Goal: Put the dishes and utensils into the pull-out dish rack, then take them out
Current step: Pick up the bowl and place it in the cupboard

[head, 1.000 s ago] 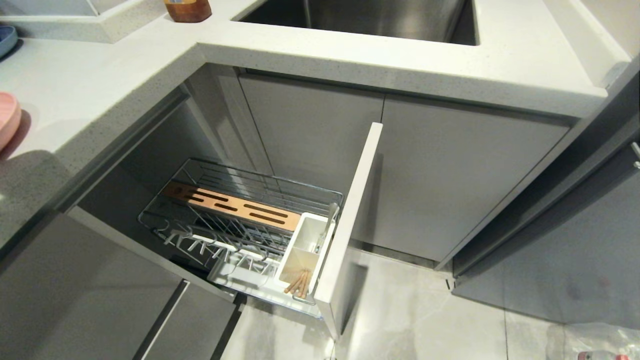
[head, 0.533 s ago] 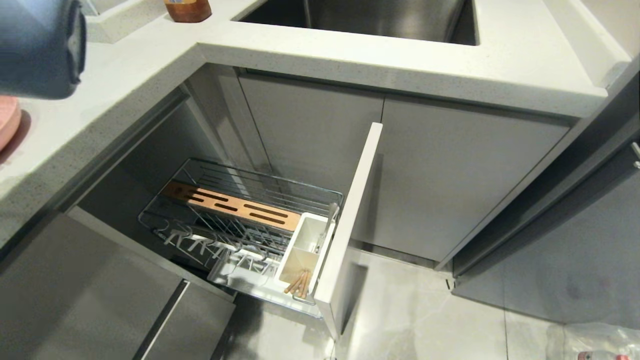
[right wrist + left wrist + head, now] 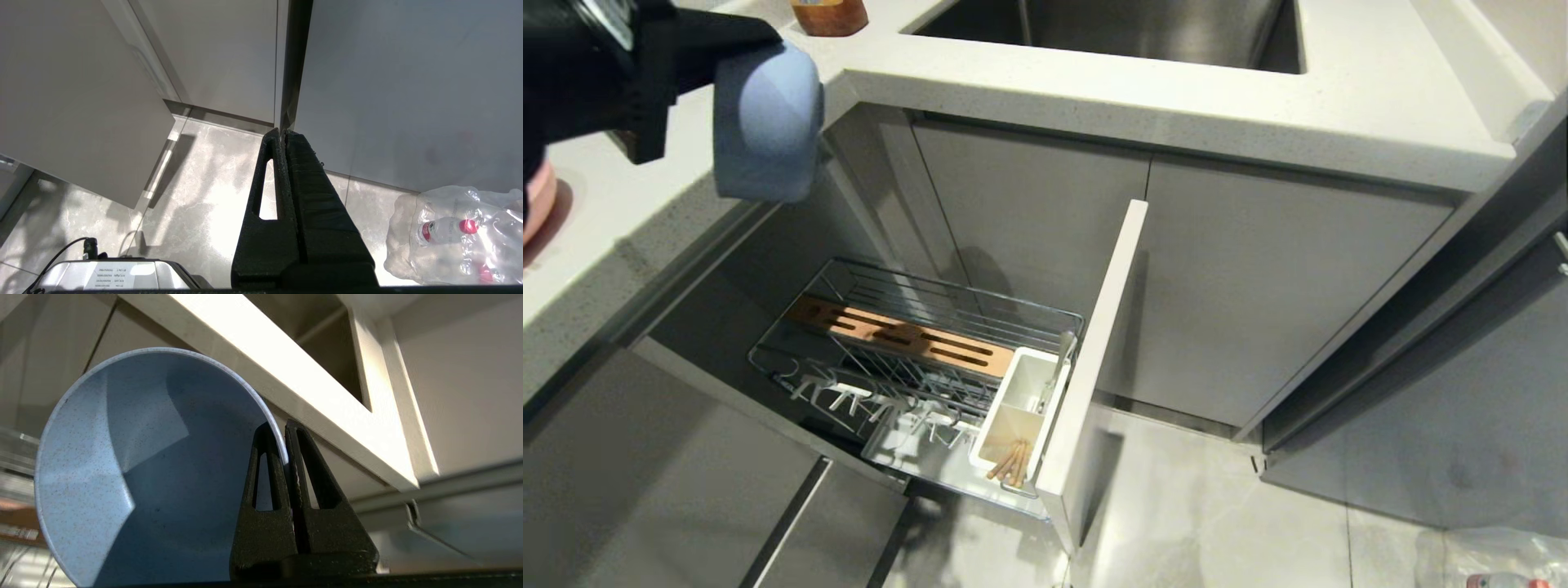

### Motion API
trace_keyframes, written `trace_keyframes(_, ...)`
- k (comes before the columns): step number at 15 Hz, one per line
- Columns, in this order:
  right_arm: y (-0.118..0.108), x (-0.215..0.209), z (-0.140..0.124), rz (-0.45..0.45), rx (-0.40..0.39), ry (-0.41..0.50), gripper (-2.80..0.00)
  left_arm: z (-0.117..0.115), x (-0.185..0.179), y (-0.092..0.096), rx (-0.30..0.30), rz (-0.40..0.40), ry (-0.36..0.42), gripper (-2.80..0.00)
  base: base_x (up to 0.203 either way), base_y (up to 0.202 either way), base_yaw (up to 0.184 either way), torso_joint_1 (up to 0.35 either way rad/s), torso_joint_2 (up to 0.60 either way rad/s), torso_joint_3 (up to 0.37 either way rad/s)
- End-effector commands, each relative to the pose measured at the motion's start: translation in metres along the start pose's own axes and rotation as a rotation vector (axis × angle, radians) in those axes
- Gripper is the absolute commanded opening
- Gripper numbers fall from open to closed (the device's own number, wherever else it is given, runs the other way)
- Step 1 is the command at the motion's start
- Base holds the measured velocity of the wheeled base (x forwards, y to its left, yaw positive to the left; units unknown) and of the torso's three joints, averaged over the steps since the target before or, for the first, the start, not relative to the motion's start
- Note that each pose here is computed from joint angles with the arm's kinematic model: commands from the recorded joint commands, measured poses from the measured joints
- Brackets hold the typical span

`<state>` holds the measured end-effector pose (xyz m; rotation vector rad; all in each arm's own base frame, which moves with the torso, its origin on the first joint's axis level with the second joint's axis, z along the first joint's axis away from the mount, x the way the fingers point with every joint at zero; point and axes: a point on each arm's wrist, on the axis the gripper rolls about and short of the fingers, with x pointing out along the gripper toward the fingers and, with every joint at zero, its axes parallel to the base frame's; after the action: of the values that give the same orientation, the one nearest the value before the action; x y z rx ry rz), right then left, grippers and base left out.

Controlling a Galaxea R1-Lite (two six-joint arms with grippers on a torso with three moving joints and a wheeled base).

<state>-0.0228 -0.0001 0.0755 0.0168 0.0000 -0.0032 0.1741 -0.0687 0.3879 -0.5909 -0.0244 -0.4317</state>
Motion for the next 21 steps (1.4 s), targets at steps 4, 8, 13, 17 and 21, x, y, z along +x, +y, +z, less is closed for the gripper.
trace_keyframes(4, 0.000, 0.000, 0.000, 0.000, 0.000, 0.002, -2.80, -0.043, 0.047, 0.025, -0.009, 0.099, -0.062, -2.80, 0.000, 0.000, 0.000, 0.000, 0.00, 0.000)
trace_keyframes(8, 0.000, 0.000, 0.000, 0.000, 0.000, 0.002, -2.80, -0.085, 0.078, 0.025, -0.025, 0.165, -0.111, -2.80, 0.000, 0.000, 0.000, 0.000, 0.00, 0.000)
trace_keyframes(13, 0.000, 0.000, 0.000, 0.000, 0.000, 0.000, -2.80, -0.132, 0.107, 0.017, -0.050, 0.365, -0.229, -2.80, 0.000, 0.000, 0.000, 0.000, 0.00, 0.000)
trace_keyframes(17, 0.000, 0.000, 0.000, 0.000, 0.000, 0.002, -2.80, -0.155, 0.126, 0.010, -0.261, 0.377, -0.304, -2.80, 0.000, 0.000, 0.000, 0.000, 0.00, 0.000)
trace_keyframes(21, 0.000, 0.000, 0.000, 0.000, 0.000, 0.002, -2.80, -0.166, 0.141, 0.017, -0.415, 0.313, -0.403, -2.80, 0.000, 0.000, 0.000, 0.000, 0.00, 0.000)
